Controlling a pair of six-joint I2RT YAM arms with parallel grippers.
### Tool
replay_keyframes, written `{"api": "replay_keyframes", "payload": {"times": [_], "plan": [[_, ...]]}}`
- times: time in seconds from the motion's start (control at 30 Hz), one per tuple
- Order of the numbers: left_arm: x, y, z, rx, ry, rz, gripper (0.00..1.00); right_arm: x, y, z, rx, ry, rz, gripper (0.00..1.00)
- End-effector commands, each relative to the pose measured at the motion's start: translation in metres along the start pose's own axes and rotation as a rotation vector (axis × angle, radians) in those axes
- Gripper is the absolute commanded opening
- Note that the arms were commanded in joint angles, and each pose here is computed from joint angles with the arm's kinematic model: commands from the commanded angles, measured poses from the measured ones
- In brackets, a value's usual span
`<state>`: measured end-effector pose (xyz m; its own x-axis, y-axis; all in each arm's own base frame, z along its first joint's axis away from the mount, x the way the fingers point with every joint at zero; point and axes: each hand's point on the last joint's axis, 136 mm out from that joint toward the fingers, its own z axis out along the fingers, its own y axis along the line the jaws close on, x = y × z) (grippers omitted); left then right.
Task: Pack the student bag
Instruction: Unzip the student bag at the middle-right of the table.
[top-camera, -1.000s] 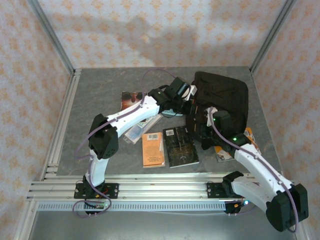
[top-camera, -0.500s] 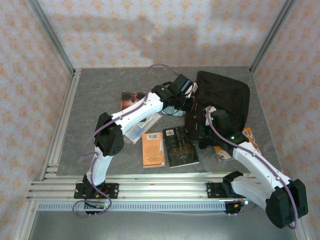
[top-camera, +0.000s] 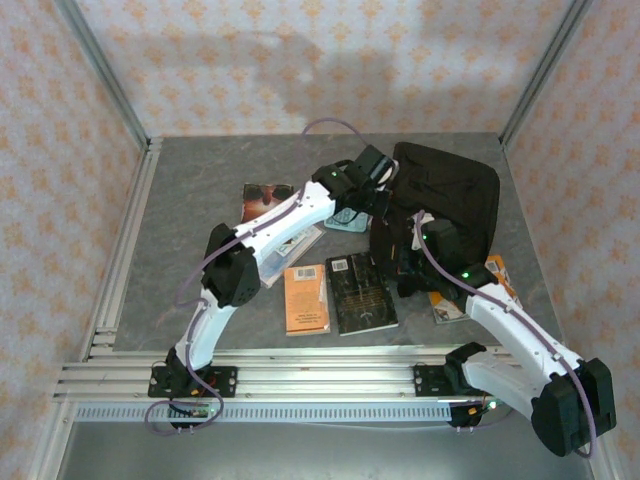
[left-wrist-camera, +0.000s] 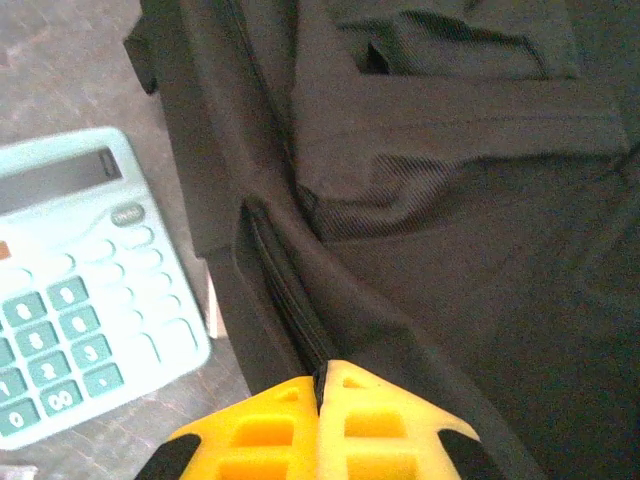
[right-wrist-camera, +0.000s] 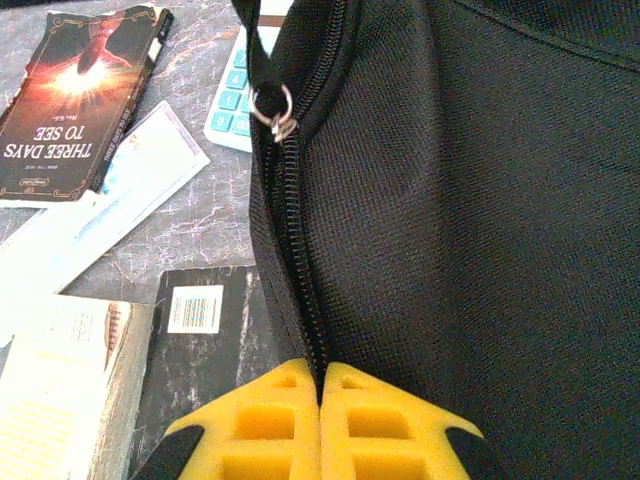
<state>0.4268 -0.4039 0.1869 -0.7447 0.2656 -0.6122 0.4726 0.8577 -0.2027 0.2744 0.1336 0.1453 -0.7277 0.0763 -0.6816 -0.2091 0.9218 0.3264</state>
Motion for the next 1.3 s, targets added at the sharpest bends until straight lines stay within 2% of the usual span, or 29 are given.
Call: {"api": "replay_keyframes", "payload": {"times": [0.0,0.23,0.4,0.5,0.57,0.67,0.7,0.77,0.83,0.93,1.07,1.13,1.2,1.27], "plan": [[-0.038,0.024,-0.010,-0.126,-0.117,0.035,0.00,0.019,-0.002,-0.003,0.003,0.069,0.029,0.00],[-0.062,0.047,0.008,-0.219,-0.166,-0.009,0.00,0.024,0.000,-0.002,-0.009,0.089,0.044,0.00],[-0.078,0.077,0.014,-0.237,-0.218,-0.136,0.00,0.025,0.002,-0.001,-0.025,0.090,0.051,0.00],[-0.083,0.065,0.017,-0.147,-0.223,-0.146,0.00,0.021,0.004,-0.001,-0.032,0.080,0.065,0.00],[-0.083,0.043,0.019,-0.014,-0.202,-0.151,0.00,0.014,0.007,-0.001,-0.043,0.056,0.084,0.00],[-0.087,0.016,0.011,0.204,-0.167,-0.240,0.00,-0.005,0.009,-0.004,-0.040,-0.006,0.156,0.00],[-0.090,0.014,0.004,0.233,-0.164,-0.273,0.06,-0.012,0.009,-0.005,-0.033,-0.027,0.184,0.00],[-0.095,0.018,-0.015,0.229,-0.169,-0.310,0.28,-0.021,0.009,-0.007,-0.014,-0.036,0.232,0.00],[-0.099,0.026,-0.040,0.185,-0.187,-0.328,0.41,-0.028,0.010,-0.007,0.014,-0.005,0.267,0.00],[-0.102,0.036,-0.083,0.154,-0.232,-0.354,0.47,-0.046,0.010,-0.009,0.045,-0.022,0.330,0.00],[-0.092,0.061,-0.135,0.055,-0.305,-0.454,0.54,-0.081,-0.003,-0.037,0.147,-0.159,0.447,0.00],[-0.076,0.079,-0.162,-0.027,-0.329,-0.498,0.55,-0.102,-0.003,-0.056,0.175,-0.218,0.476,0.00],[-0.053,0.096,-0.174,-0.099,-0.329,-0.541,0.57,-0.113,-0.012,-0.072,0.245,-0.258,0.564,0.00],[-0.032,0.108,-0.184,-0.128,-0.345,-0.584,0.61,-0.121,-0.009,-0.075,0.252,-0.253,0.628,0.00]]}}
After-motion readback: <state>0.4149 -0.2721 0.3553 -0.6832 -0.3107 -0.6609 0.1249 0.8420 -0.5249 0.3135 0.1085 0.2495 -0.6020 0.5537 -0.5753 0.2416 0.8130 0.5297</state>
